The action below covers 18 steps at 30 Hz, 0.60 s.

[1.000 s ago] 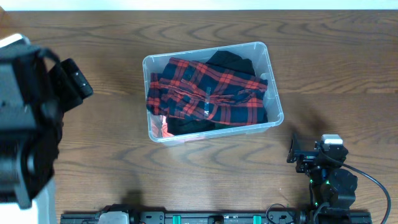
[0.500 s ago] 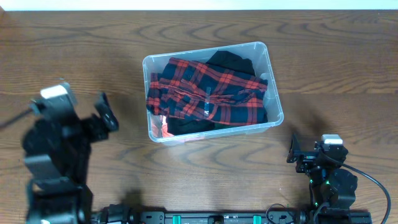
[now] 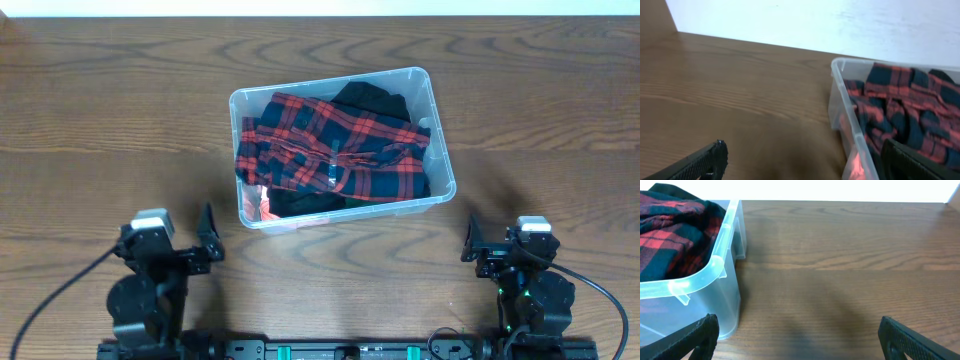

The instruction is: Pack container

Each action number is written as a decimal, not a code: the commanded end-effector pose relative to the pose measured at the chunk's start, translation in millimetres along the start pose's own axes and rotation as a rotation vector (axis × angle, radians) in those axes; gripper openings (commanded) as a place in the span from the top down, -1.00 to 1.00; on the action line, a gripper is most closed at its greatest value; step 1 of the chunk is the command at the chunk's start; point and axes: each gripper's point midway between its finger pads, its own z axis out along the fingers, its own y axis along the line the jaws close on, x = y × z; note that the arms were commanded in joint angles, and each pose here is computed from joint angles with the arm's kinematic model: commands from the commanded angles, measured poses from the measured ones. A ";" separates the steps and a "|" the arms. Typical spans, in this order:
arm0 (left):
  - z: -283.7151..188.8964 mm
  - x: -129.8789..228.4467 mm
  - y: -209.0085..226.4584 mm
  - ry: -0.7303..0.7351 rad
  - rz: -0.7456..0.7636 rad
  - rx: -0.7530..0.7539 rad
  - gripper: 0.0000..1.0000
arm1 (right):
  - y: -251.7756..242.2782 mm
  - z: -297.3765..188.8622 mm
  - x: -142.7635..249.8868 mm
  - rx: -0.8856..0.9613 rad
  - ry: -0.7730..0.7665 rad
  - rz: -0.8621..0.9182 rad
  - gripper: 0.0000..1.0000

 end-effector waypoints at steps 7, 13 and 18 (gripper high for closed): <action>13.4 32.0 -11.6 -0.028 0.036 0.077 -0.96 | 0.0 0.1 0.5 -0.001 -0.002 -0.014 -0.99; 30.0 70.4 -8.6 0.038 0.034 0.079 -0.96 | 0.1 0.1 0.5 -0.002 -0.002 -0.014 -0.98; 30.5 67.1 -8.2 0.023 0.036 0.075 -0.96 | 0.1 0.1 0.5 -0.002 -0.002 -0.014 -0.98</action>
